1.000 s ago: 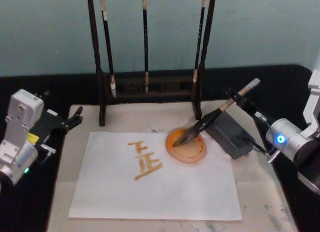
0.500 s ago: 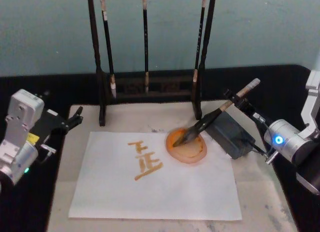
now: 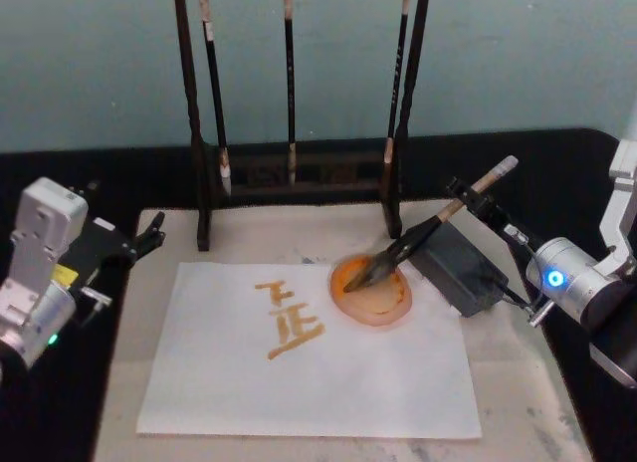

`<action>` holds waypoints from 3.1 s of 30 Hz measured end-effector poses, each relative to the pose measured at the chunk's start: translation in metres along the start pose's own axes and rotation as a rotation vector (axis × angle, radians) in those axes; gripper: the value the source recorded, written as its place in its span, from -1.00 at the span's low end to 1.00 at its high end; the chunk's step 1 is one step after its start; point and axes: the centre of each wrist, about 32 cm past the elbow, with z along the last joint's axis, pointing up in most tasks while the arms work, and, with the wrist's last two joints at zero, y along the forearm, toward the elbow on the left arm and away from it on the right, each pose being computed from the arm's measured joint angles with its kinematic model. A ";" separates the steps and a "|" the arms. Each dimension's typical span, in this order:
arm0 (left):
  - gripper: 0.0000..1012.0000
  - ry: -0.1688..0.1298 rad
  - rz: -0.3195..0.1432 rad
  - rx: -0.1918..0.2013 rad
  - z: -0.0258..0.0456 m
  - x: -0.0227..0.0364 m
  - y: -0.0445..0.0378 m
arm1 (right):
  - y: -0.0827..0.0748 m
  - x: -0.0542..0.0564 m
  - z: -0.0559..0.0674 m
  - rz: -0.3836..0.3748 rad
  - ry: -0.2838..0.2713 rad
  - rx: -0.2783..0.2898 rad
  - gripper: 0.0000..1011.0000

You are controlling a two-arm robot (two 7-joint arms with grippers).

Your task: Pick up the brush from the inkstone, write on the paper, then place the brush back to its original position.

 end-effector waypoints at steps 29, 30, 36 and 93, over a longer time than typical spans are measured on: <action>1.00 0.000 0.000 0.000 0.0000 0.0000 0.0000 | 0.000 0.000 0.000 0.000 0.001 0.000 -0.65; 1.00 0.000 0.000 0.000 0.0000 0.0000 0.0000 | 0.000 0.000 0.000 0.000 0.001 0.000 -0.65; 1.00 0.000 0.000 0.000 0.0000 0.0000 0.0000 | 0.000 0.000 0.000 0.000 0.001 0.000 -0.65; 1.00 0.000 0.000 0.000 0.0000 0.0000 0.0000 | 0.018 -0.058 0.022 0.424 -0.523 0.101 -0.65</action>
